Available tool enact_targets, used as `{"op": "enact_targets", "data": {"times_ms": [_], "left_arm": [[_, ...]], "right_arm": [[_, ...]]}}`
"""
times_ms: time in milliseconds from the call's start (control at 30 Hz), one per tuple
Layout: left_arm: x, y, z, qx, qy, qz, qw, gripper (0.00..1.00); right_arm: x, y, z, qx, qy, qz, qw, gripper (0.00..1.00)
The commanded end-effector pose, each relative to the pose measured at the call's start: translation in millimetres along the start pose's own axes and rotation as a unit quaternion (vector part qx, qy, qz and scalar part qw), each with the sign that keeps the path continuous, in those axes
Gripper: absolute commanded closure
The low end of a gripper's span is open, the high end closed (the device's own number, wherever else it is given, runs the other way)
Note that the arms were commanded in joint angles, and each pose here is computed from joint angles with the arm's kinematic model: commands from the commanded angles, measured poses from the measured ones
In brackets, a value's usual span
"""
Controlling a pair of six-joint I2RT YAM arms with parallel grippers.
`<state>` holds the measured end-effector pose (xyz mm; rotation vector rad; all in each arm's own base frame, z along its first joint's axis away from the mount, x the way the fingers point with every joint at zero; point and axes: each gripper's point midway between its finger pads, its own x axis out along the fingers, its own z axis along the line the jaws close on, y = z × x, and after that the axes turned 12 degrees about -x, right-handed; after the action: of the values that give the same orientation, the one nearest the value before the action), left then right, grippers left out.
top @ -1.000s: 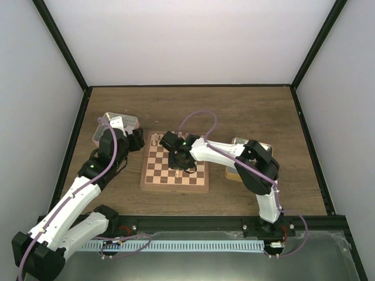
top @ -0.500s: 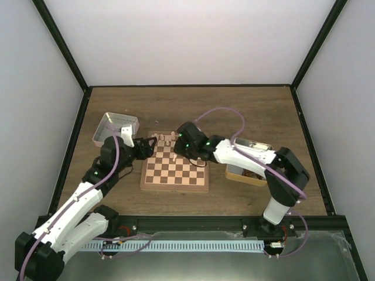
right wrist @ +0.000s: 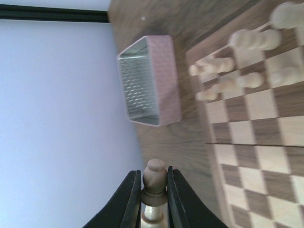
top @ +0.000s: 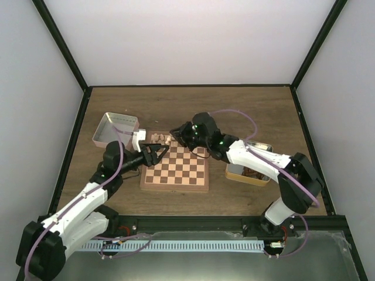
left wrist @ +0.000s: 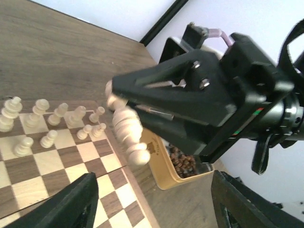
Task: Set up the chess pieces on the board
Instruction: Pick up the chess piece from the chessboard.
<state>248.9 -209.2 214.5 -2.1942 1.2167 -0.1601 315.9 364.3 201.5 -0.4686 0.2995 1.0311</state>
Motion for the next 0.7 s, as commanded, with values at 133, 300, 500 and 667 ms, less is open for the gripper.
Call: {"op": "enact_targets", "data": {"times_ms": [133, 300, 500, 667], "left_arm": [[11.2, -6.0, -12.3, -0.056, 0.043, 0.003, 0.997, 0.46], [12.3, -16.1, -18.0, -0.054, 0.047, -0.012, 0.997, 0.48], [9.0, -25.4, -30.6, -0.038, 0.058, -0.023, 0.997, 0.43], [11.8, -27.1, -29.9, -0.034, 0.051, -0.019, 0.998, 0.62]], "right_arm": [[-20.9, -7.0, 41.4, 0.048, -0.078, -0.010, 0.996, 0.91], [-21.6, -8.4, 36.1, 0.051, -0.068, -0.017, 0.996, 0.91], [-23.7, -10.6, 32.8, 0.047, -0.060, -0.026, 0.997, 0.91], [-23.7, -9.3, 38.1, 0.042, -0.072, -0.021, 0.996, 0.91]]}}
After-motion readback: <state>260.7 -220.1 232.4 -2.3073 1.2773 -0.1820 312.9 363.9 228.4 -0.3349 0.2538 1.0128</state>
